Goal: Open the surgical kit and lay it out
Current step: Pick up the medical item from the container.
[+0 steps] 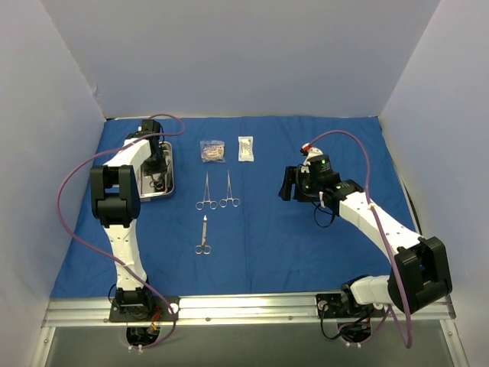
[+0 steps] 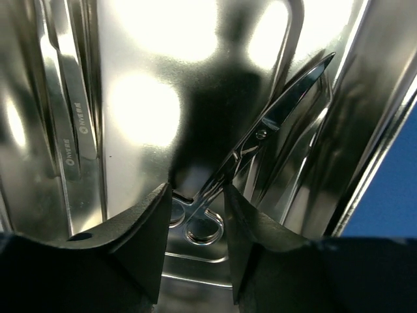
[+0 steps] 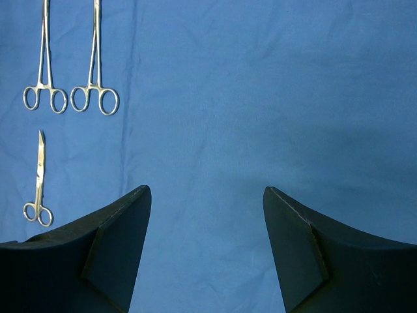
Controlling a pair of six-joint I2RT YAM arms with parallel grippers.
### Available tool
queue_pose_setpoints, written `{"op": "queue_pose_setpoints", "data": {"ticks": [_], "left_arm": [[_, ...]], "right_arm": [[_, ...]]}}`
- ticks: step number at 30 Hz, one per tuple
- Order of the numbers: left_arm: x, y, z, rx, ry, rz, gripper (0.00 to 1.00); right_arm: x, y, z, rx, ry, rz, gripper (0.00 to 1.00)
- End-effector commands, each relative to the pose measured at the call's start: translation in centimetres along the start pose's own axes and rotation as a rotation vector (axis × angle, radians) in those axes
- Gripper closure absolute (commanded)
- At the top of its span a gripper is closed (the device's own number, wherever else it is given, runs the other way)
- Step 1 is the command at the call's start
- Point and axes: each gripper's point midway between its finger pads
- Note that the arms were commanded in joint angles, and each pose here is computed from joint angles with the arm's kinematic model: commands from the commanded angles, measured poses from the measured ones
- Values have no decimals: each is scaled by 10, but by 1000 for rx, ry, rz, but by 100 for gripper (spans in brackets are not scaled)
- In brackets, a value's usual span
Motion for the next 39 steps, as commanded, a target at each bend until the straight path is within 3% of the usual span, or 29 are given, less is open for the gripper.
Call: {"op": "queue_pose_setpoints", "data": {"ticks": [1, 11, 20, 31, 39], "left_arm": [[4, 15, 5, -33, -9, 61, 55], [-8, 29, 13, -105, -15, 32, 56], [-13, 3, 54, -107, -111, -95, 42], [-2, -15, 100, 40, -221, -165, 37], [9, -22, 96, 154, -208, -203, 39]], "right_arm": [[-3, 7, 22, 0, -57, 7, 35], [-2, 8, 23, 6, -61, 6, 35], [-4, 9, 26, 6, -61, 8, 35], [-6, 9, 28, 9, -58, -4, 35], [-8, 8, 28, 9, -59, -11, 35]]}}
Point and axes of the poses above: each gripper's point midway between its finger pads, its own x axis out along the fingers, its own y axis along the line the jaws close on, z = x × y, and after that the axes turned 1 degree about -x, right-handed
